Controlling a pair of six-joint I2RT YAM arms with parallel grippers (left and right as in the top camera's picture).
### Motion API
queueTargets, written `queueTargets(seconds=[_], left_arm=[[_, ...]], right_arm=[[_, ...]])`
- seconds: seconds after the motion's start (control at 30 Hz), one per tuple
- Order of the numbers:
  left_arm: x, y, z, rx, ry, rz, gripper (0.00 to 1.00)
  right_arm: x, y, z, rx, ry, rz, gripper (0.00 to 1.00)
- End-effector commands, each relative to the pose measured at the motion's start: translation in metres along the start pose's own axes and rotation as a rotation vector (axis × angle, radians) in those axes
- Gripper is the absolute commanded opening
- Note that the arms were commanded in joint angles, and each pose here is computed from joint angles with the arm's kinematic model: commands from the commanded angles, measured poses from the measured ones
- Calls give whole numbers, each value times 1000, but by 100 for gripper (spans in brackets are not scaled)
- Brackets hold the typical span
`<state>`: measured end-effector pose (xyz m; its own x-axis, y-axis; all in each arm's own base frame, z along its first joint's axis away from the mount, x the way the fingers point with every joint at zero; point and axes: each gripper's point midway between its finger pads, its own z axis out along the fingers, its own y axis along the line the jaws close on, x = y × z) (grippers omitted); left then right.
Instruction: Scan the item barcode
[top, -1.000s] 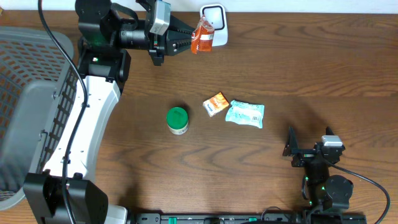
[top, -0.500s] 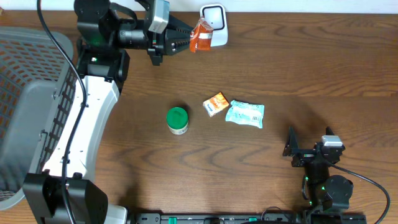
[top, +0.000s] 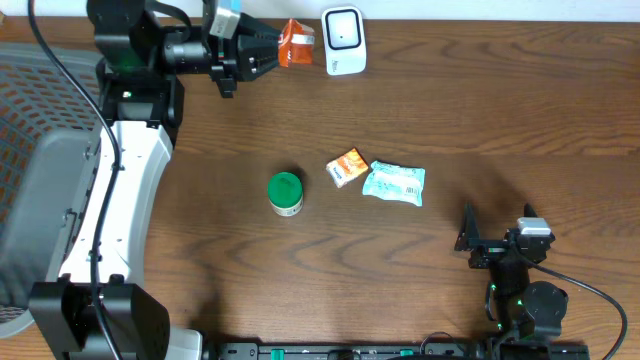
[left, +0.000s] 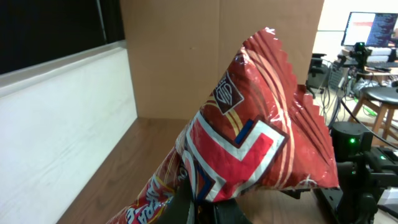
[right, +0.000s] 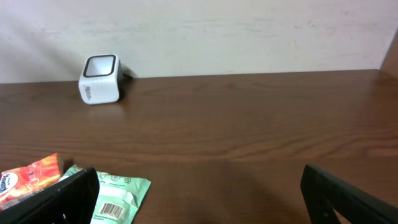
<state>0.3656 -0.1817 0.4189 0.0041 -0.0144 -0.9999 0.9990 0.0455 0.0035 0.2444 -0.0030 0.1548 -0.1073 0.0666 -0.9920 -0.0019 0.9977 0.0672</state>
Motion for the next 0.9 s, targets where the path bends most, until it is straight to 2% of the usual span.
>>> queueTargets(seconds=[0.0,0.6,0.73,0.87], left_arm=[[-9,-8,-5,9,3,7,7],[-9,-8,-5,8,2,-20,8],[-11,-8,-5,9,1,43,7],[-12,-11,-1,20,-1,168,8]], right_arm=[[0,-2,0,11,3,4,99],[0,-2,0,11,3,4,99],[0,-2,0,11,3,4,99],[0,-2,0,11,3,4,99]])
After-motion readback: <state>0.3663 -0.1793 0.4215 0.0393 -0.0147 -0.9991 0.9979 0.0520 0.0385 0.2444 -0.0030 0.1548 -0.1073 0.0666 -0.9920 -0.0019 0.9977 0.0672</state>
